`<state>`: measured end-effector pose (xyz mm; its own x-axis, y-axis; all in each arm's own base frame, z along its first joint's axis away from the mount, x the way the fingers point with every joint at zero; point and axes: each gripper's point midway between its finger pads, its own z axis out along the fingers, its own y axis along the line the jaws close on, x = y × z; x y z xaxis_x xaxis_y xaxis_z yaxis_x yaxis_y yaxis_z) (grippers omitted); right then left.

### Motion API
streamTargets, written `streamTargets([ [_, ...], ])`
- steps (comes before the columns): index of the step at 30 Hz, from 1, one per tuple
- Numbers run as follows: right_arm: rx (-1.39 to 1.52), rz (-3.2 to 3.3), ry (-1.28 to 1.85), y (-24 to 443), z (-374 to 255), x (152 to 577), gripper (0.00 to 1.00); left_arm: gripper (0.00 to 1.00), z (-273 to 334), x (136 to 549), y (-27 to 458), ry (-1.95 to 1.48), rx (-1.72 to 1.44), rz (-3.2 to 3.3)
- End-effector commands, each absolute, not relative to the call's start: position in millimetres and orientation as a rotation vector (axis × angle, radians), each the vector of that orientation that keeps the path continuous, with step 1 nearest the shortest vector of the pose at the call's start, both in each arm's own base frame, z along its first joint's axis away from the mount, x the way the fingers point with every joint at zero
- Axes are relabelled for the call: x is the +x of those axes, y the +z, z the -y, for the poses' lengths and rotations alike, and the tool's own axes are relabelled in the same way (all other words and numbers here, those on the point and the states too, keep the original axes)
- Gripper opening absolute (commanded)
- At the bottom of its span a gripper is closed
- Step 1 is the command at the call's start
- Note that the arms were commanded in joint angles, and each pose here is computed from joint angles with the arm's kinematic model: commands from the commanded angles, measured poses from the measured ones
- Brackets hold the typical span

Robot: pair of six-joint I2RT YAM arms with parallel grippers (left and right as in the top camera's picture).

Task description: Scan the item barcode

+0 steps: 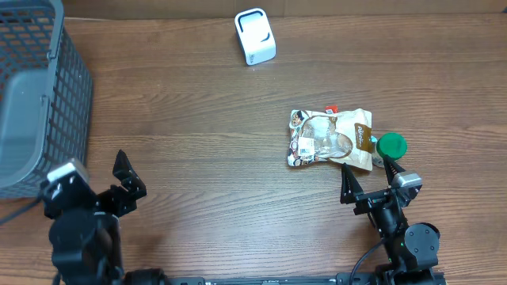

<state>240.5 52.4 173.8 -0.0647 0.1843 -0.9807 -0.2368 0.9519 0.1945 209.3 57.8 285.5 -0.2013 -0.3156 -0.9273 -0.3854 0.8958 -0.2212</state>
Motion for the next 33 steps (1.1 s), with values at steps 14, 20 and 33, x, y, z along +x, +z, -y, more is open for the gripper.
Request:
streamTargets([
  [14, -0.031, -1.598, 0.34, 171, -51, 241, 1.0, 1.0, -30, 186, 361, -0.154, -0.313, -1.172],
  [20, -0.03, -1.598, 0.34, 171, -51, 241, 1.0, 1.0, -21, 183, 369, -0.193, -0.24, -1.007],
  [33, -0.03, -1.598, 0.34, 171, -51, 241, 1.0, 1.0, -7, 224, 283, -0.193, -0.152, -1.174],
])
